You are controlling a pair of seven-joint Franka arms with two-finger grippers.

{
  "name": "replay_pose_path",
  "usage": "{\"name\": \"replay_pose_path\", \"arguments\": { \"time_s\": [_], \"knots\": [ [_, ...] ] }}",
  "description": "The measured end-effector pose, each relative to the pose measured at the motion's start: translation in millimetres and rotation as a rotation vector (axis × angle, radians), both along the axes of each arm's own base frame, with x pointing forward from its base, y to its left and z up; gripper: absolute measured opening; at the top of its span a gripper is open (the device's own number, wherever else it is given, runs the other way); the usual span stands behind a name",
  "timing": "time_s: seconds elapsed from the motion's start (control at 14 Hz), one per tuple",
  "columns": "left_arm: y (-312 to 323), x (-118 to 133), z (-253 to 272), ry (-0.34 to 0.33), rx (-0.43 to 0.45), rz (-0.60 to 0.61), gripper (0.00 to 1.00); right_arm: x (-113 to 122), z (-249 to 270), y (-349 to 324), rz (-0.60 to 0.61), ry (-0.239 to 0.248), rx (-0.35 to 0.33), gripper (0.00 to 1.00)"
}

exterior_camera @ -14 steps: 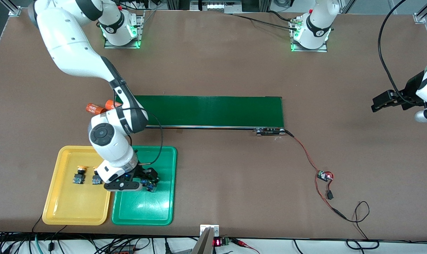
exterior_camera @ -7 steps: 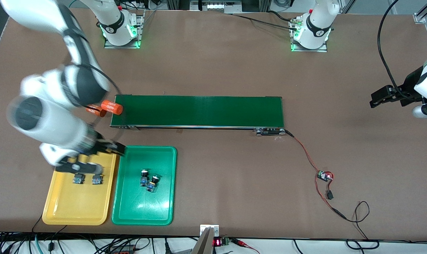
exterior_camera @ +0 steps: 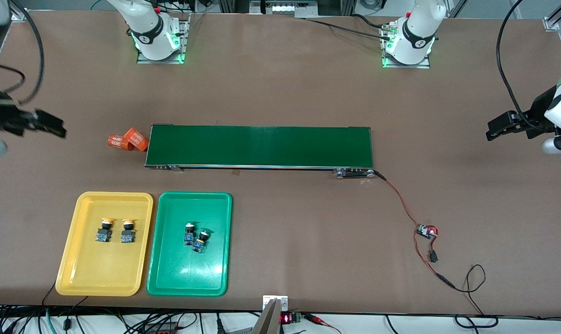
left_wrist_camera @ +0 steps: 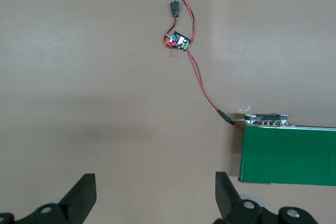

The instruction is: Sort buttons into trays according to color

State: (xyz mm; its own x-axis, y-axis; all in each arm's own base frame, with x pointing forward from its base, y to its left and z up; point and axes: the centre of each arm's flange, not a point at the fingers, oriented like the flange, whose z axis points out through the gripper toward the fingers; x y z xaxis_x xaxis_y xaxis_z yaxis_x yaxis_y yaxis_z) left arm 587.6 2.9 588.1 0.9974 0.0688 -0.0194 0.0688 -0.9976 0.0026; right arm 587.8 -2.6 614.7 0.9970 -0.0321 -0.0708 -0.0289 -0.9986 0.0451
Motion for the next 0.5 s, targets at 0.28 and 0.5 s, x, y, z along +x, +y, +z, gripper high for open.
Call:
{"name": "replay_pose_path", "arguments": {
  "time_s": [0.28, 0.5],
  "knots": [
    [1, 0, 0, 0.000, 0.000, 0.001, 1.00, -30, -12, -40, -0.037, 0.052, -0.008, 1.00],
    [1, 0, 0, 0.000, 0.000, 0.002, 1.00, -32, -20, -36, -0.022, 0.080, -0.002, 1.00]
  ]
}}
